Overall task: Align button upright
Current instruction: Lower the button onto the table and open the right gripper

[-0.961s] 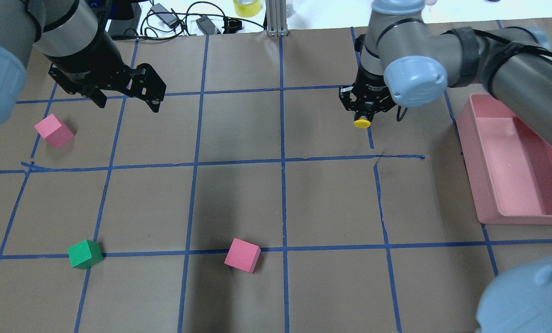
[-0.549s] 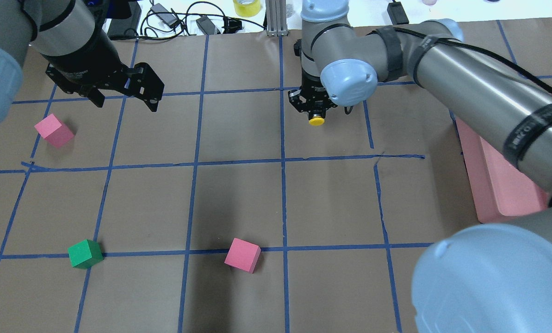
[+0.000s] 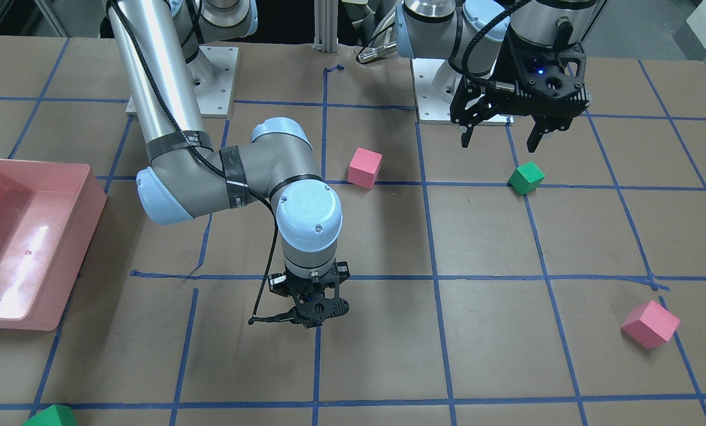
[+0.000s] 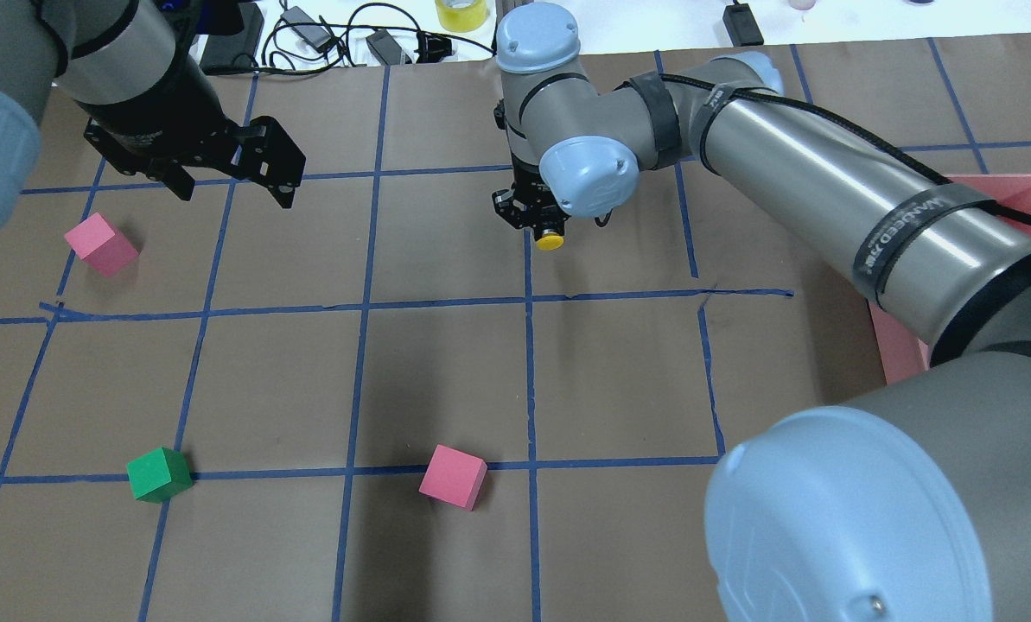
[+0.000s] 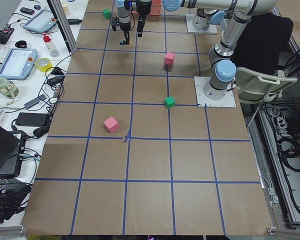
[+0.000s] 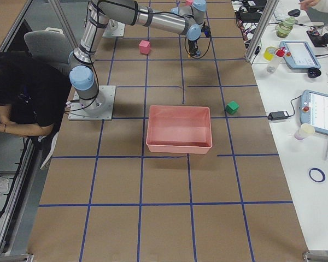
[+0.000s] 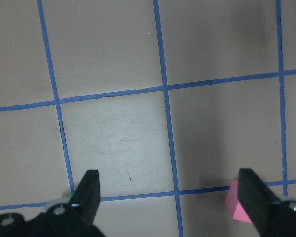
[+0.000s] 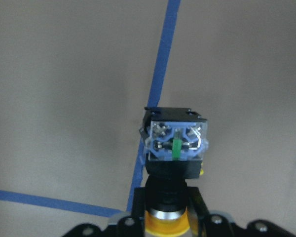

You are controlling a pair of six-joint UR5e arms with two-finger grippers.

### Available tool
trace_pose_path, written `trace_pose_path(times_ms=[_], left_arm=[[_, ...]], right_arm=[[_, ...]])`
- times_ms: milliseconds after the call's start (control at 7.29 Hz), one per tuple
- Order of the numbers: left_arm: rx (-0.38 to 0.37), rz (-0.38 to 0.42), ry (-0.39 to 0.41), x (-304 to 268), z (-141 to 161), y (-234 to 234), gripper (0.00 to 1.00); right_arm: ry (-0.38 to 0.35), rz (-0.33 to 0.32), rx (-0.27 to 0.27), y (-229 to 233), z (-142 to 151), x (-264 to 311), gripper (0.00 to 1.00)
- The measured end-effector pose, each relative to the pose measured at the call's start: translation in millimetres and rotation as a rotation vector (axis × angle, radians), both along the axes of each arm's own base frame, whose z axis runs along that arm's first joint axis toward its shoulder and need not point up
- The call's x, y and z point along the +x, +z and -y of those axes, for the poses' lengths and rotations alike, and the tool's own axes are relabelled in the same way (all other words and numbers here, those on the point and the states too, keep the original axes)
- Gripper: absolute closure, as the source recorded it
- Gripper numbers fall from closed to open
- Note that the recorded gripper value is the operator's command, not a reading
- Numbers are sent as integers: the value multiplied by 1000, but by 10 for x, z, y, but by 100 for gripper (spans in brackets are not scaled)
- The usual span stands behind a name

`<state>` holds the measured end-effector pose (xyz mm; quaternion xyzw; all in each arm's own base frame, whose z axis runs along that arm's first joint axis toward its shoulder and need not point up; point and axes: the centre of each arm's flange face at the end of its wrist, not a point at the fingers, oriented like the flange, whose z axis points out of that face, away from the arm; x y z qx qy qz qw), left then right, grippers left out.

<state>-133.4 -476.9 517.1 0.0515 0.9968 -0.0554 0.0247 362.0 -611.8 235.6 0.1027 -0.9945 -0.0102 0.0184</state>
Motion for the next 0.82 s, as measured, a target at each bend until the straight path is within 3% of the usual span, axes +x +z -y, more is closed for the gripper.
trace_pose_path(times_ms=[412, 549, 686, 824], left_arm=[[-1, -2, 2, 7, 0, 5, 0], [0, -2, 2, 7, 1, -2, 0], [3, -1, 2, 7, 7, -14, 0], [4, 0, 2, 9, 14, -23, 0]], right_arm=[[-7, 18, -19, -204, 2, 160, 100], [-3, 30, -23, -223, -16, 222, 95], [-4, 49, -23, -227, -30, 271, 78], [-5, 62, -25, -230, -34, 294, 2]])
